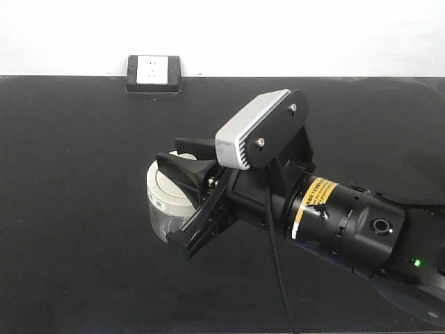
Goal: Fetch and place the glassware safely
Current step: 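Hold the jar in the right gripper above the black countertop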
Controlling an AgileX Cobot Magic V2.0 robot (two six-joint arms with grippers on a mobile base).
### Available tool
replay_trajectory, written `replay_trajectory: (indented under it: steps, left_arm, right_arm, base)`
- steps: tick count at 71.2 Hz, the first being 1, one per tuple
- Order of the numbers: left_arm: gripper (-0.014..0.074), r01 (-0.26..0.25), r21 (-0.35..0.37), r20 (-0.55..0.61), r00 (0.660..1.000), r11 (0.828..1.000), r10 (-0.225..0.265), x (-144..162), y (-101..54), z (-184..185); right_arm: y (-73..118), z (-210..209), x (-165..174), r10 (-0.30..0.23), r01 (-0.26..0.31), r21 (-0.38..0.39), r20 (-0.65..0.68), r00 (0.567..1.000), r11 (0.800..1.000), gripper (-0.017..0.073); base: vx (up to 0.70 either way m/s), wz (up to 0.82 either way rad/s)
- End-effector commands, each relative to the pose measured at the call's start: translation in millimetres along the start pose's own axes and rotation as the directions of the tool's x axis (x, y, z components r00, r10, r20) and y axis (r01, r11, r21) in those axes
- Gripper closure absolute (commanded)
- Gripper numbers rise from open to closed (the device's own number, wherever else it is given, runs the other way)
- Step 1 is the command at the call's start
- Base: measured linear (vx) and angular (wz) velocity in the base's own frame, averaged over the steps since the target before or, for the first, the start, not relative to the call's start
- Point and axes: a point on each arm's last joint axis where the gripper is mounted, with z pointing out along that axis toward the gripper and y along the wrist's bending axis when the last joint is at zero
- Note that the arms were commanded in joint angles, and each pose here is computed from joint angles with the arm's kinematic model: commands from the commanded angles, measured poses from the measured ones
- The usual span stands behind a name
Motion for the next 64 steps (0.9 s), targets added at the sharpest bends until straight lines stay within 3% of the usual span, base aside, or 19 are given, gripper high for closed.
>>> replay_trajectory:
  steps: [1, 64]
  left_arm:
    - [0.0601, 0.018, 0.001, 0.087, 0.996, 1.0, -0.018, -14.1, 0.7, -0.8]
    - [0.0601, 0.018, 0.001, 0.087, 0.996, 1.0, -0.018, -14.1, 0.7, -0.8]
  right_arm:
    - [1.4, -7.8, -28.8, -0.003, 0.007, -0.02, 0.158, 0.987, 1.0, 0.0563]
    - [1.4, -7.8, -28.6, -0.003, 0.006, -0.019, 0.156, 0.988, 1.0, 0.0563]
  base:
    - [0.03, 0.01]
    - [0.02, 0.01]
